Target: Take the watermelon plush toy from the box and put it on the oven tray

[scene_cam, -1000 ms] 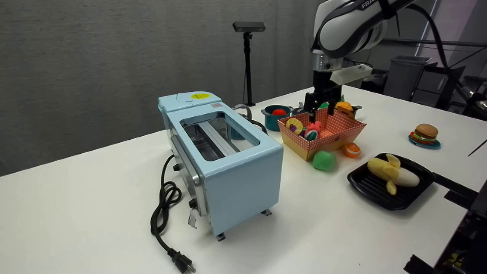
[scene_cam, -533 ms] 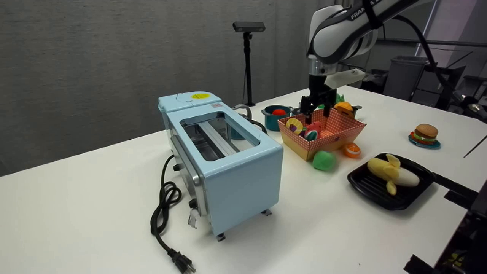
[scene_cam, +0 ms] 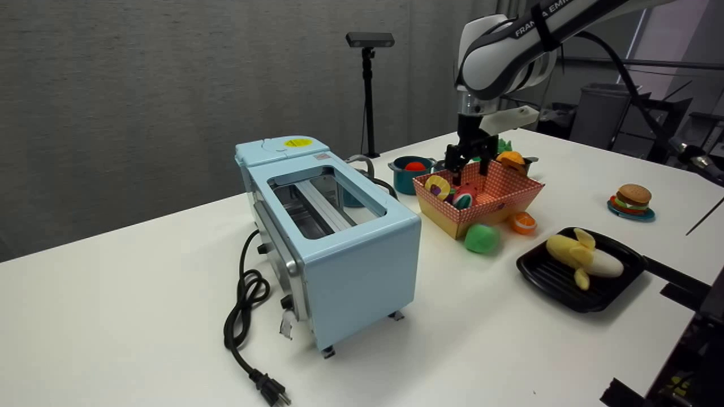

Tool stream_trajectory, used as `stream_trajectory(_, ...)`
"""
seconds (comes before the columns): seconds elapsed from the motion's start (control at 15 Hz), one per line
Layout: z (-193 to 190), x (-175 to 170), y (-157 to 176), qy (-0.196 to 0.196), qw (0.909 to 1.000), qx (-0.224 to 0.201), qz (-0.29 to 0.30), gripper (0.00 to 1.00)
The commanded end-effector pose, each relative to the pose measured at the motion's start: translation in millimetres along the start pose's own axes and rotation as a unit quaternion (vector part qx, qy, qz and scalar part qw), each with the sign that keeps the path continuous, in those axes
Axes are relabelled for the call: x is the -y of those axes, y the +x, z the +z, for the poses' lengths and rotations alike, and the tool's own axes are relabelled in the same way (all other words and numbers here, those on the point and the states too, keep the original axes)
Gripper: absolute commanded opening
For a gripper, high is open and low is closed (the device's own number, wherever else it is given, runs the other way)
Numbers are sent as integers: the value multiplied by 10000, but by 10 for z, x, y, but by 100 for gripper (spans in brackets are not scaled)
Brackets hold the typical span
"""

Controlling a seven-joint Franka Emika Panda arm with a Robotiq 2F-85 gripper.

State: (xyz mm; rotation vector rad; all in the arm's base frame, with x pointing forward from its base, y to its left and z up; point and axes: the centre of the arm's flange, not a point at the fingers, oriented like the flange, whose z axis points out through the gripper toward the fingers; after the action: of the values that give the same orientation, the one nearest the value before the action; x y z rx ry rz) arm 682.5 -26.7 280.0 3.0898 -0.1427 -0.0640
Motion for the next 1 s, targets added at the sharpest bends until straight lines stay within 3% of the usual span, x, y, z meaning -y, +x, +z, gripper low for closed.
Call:
stream_trajectory(0.0,44,-1,1,-43,9998,-195,74,99)
stream_trajectory(0.93,307,72,-175,-119,9989,-172,423,100)
